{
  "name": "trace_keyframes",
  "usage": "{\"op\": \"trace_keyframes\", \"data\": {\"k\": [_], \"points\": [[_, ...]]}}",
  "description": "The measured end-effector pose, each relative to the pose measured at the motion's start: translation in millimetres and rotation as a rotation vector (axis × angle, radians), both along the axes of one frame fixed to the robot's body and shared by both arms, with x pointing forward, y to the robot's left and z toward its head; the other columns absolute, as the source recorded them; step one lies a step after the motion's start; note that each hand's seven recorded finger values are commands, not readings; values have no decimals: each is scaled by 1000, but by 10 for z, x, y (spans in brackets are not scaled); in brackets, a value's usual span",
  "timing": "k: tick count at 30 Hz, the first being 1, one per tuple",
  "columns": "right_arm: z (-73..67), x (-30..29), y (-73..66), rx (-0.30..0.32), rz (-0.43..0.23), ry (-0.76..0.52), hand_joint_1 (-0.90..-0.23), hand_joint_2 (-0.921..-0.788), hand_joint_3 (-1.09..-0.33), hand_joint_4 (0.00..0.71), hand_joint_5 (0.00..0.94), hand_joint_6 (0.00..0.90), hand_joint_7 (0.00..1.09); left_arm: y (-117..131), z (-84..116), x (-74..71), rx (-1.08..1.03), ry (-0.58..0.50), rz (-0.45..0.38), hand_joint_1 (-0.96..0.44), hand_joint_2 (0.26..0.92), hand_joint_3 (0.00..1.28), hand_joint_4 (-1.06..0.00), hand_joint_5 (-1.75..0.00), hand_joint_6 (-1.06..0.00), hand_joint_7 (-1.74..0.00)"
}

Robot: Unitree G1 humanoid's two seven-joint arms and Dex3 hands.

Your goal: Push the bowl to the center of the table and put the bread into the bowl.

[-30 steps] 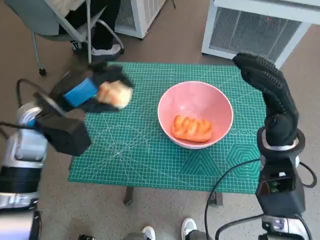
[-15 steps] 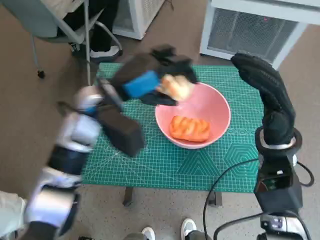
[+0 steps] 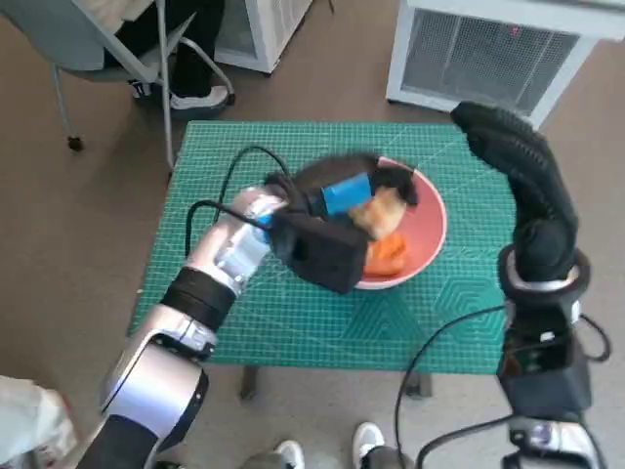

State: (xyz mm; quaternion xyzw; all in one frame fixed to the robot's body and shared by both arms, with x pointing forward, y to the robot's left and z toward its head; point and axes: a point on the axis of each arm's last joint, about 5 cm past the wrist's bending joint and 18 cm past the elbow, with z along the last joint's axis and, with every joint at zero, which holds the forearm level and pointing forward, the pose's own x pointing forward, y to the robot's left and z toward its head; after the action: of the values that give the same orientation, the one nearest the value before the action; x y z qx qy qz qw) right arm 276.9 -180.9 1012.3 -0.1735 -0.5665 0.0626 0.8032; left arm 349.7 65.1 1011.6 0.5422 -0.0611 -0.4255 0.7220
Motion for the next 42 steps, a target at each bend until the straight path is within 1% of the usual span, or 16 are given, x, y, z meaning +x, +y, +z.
{"op": "trace_keyframes", "data": {"k": [3,6,10,12,15,18,19,20,21,22,26,30,33,37,42], "points": [[-9,-14,-6,1,-4,4,-545,-921,-820,304,1,-1,656,-29,-9,1,43,39,13,-345,905,33,-17,-14,-87,-192],[-14,-27,-13,2,-7,5,-547,-921,-820,304,1,-1,657,-31,-5,0,49,39,15,-366,911,25,-23,-10,-103,-182],[-21,-37,-25,4,-14,9,-549,-921,-822,303,1,-1,657,-22,15,-6,-6,-7,-17,-372,917,20,-81,-28,-190,-208],[-18,-39,-30,5,-17,10,-551,-921,-823,303,1,-1,657,-20,35,-11,-54,-34,-37,-366,920,23,-132,-30,-244,-218],[-3,-43,-35,6,-22,5,-554,-921,-823,303,1,-1,657,-5,67,-18,-148,-79,-66,-362,920,33,-184,-42,-295,-236],[15,-51,-44,11,-28,-1,-556,-921,-823,304,1,-1,656,30,99,-22,-251,-119,-79,-365,921,57,-276,-54,-362,-280],[21,-54,-45,12,-30,-4,-556,-921,-823,305,1,-1,655,47,107,-24,-293,-130,-82,-366,921,62,-290,-52,-369,-288],[27,-56,-47,13,-31,-6,-555,-921,-823,307,2,-1,654,70,112,-26,-341,-140,-81,-369,921,78,-327,-56,-388,-307],[31,-58,-48,14,-32,-7,-554,-921,-823,307,3,-1,654,87,115,-29,-381,-150,-79,-370,921,83,-341,-57,-395,-314],[36,-60,-51,15,-34,-8,-550,-921,-822,308,3,-1,653,110,114,-34,-427,-162,-76,-375,921,100,-388,-57,-410,-344],[51,-64,-55,19,-37,-10,-540,-921,-820,308,3,-1,650,213,89,-70,-632,-221,-53,-400,921,143,-505,-67,-443,-422],[57,-61,-56,29,-33,-5,-543,-921,-815,304,1,-1,647,310,37,-120,-820,-266,-22,-412,921,171,-595,-87,-465,-484],[67,-54,-55,47,-13,4,-551,-921,-811,297,0,-1,646,371,3,-168,-969,-280,-3,-405,921,178,-621,-96,-472,-499],[98,-42,-37,63,27,17,-562,-921,-804,285,0,-1,642,417,-27,-246,-1159,-272,1,-378,921,195,-622,-92,-453,-502],[183,-23,15,89,94,32,-568,-921,-788,268,0,-1,637,450,-28,-357,-1342,-237,-46,-349,921,222,-584,-66,-407,-510]]}}
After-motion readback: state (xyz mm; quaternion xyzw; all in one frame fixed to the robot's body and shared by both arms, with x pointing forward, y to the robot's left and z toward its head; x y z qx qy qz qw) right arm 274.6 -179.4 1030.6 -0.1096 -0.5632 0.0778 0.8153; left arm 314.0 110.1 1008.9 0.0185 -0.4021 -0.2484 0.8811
